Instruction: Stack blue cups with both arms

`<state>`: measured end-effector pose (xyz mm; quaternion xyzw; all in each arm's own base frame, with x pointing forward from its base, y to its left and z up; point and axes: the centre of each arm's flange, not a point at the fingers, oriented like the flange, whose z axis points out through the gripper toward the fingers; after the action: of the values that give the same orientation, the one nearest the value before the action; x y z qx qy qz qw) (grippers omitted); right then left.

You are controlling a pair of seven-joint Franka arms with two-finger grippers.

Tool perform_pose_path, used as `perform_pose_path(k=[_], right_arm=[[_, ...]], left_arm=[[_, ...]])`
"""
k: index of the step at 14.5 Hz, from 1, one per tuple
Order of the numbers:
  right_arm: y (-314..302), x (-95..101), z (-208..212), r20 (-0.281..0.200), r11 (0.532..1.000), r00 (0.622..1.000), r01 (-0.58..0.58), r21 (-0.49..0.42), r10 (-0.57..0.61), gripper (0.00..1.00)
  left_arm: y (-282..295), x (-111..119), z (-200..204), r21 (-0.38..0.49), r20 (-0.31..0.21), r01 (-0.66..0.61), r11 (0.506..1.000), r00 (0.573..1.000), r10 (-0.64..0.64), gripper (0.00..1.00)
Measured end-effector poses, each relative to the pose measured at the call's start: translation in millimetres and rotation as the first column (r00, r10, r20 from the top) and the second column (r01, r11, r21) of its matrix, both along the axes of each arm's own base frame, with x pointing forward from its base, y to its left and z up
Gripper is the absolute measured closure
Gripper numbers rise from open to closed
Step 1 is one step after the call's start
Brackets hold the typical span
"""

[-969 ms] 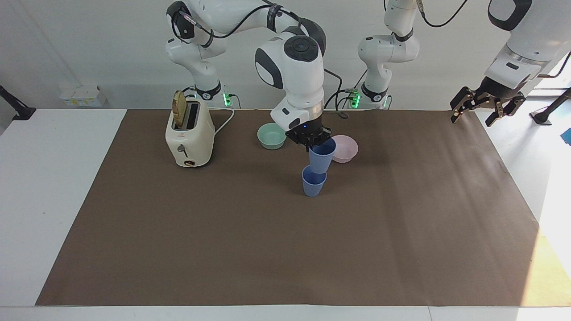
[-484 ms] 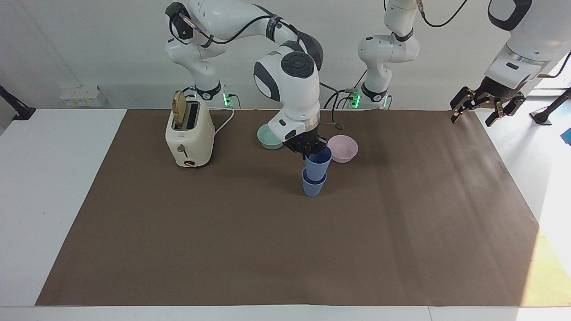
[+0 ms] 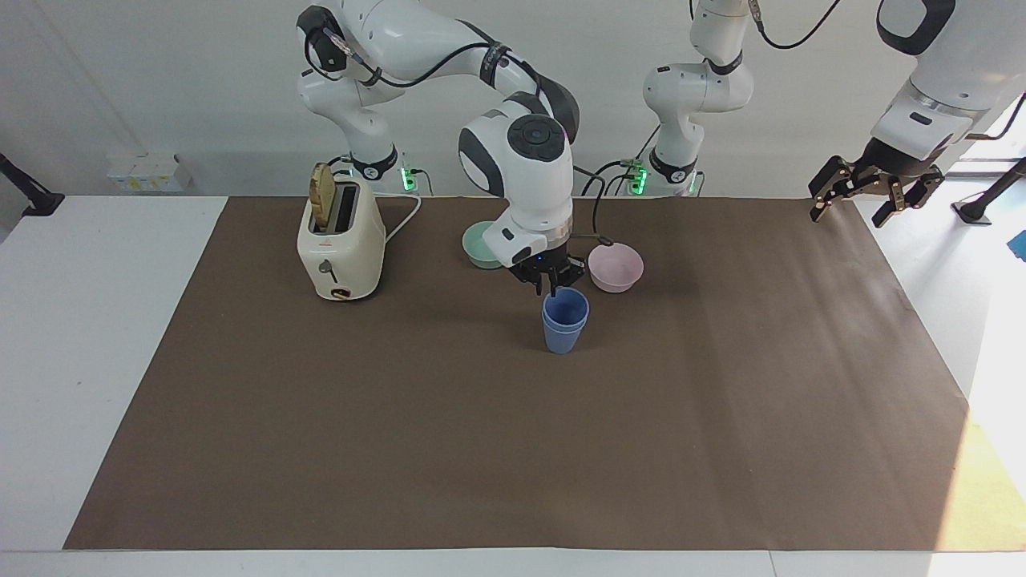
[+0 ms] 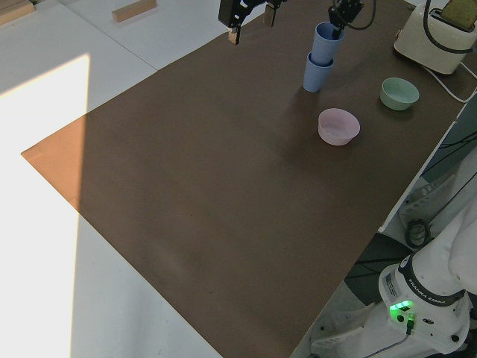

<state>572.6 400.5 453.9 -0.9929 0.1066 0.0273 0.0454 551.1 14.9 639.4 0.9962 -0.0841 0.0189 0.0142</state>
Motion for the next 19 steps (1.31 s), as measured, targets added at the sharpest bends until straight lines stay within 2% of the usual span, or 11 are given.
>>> perform_pose_path(k=[3,5,6,9,12,15,19], right_arm=[[-7,3.1,5,0.000,1.000,1.000,0.009,-0.006,-0.009,0.24],[-30,8.0,25,-0.006,1.000,1.000,0.019,-0.024,-0.019,0.02],[-45,8.9,42,-0.006,0.999,1.000,0.004,-0.037,-0.005,0.00],[-116,2.6,109,-0.018,0.981,0.989,-0.147,-0.129,0.146,0.00],[-191,-3.9,171,-0.031,0.960,0.972,-0.236,-0.149,0.234,0.00],[-248,-11.0,210,-0.034,0.953,0.965,-0.263,-0.151,0.261,0.00],[-302,-15.9,234,-0.016,0.954,0.966,-0.256,-0.157,0.256,0.00]], left_arm=[[0,0,0,0.000,0.000,0.000,1.000,1.000,0.000,0.00],[0,0,0,0.000,0.000,0.000,1.000,1.000,0.000,0.00],[0,0,0,0.000,0.000,0.000,1.000,1.000,0.000,0.00],[0,0,0,0.000,0.000,0.000,1.000,1.000,0.000,0.00],[0,0,0,0.000,0.000,0.000,1.000,1.000,0.000,0.00],[0,0,0,0.000,0.000,0.000,1.000,1.000,0.000,0.00],[0,0,0,0.000,0.000,0.001,1.000,1.000,-0.001,0.00]])
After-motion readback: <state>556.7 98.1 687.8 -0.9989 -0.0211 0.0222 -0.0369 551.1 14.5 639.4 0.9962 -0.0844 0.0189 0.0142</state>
